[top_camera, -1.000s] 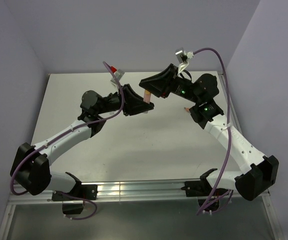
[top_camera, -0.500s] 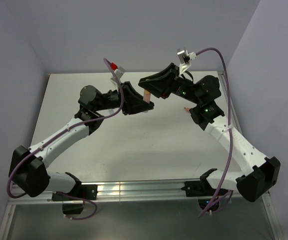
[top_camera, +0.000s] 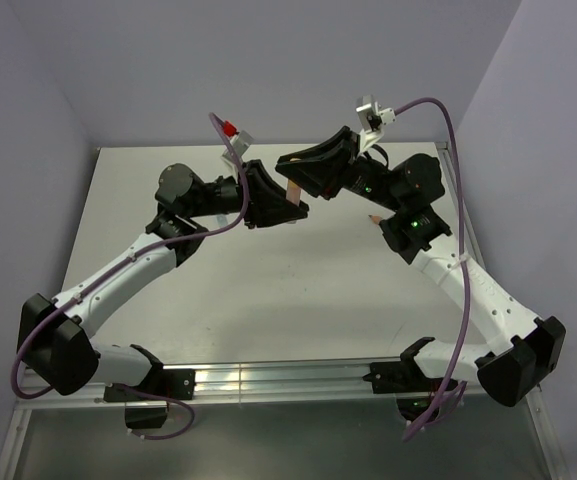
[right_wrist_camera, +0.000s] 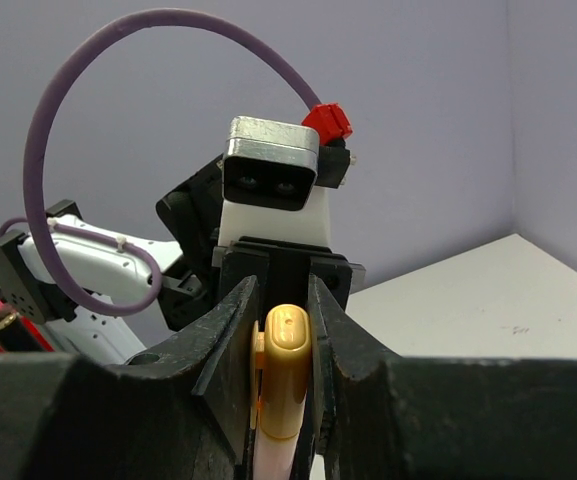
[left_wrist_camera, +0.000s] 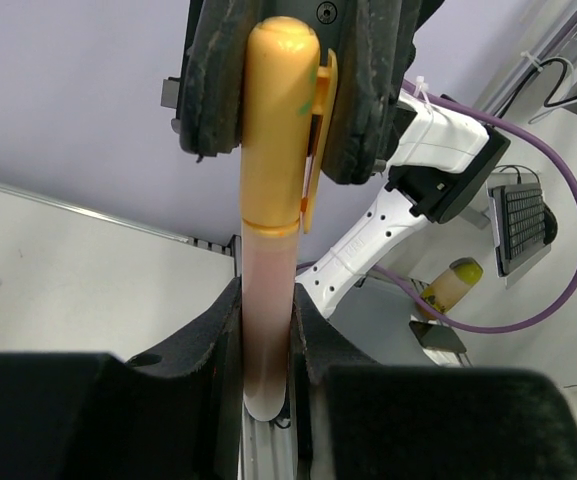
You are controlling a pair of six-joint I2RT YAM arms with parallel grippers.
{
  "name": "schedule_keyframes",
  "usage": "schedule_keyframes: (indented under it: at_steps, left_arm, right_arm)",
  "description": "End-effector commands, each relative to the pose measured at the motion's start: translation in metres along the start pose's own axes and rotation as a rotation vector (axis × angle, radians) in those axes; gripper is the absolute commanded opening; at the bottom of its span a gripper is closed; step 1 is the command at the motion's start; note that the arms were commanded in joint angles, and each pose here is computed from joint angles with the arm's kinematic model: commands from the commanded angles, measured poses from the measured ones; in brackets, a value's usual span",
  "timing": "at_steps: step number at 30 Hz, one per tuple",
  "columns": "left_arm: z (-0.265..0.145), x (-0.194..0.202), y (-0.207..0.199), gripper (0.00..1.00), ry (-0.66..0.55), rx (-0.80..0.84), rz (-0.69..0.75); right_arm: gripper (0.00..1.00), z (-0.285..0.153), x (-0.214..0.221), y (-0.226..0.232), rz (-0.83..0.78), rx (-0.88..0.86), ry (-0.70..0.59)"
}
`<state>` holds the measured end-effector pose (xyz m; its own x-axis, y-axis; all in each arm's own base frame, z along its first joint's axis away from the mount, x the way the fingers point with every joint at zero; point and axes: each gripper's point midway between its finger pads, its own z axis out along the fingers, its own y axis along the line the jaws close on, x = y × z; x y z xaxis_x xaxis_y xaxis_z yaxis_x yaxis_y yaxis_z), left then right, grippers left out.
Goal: Insert the pens into the pen caps
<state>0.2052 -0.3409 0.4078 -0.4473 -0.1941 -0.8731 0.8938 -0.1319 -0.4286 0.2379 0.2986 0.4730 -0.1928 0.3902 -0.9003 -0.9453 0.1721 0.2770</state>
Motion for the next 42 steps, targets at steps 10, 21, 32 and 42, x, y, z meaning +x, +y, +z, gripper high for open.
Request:
schedule_keyframes:
  at_steps: [10, 21, 32, 42]
  left_arm:
    - [-0.004, -0.11, -0.033, 0.0, -0.3, -0.056, 0.222]
    - [-0.005, -0.125, -0.034, 0.0, -0.321, -0.043, 0.246]
    - [-0.005, -0.122, -0.026, 0.0, -0.305, -0.044, 0.228]
    - [-0.007, -0.024, 0.036, 0.0, -0.15, -0.203, -0.001]
  right_arm:
    - [0.0, -0.017, 0.103, 0.043, 0.2, -0.211, 0.337]
    - [0.0, -0.018, 0.119, 0.052, 0.231, -0.244, 0.364]
    - [0.0, -0.016, 0.122, 0.045, 0.23, -0.169, 0.375]
    - [0.73, -0.01, -0.048, -0.043, 0.014, 0.47, -0.083]
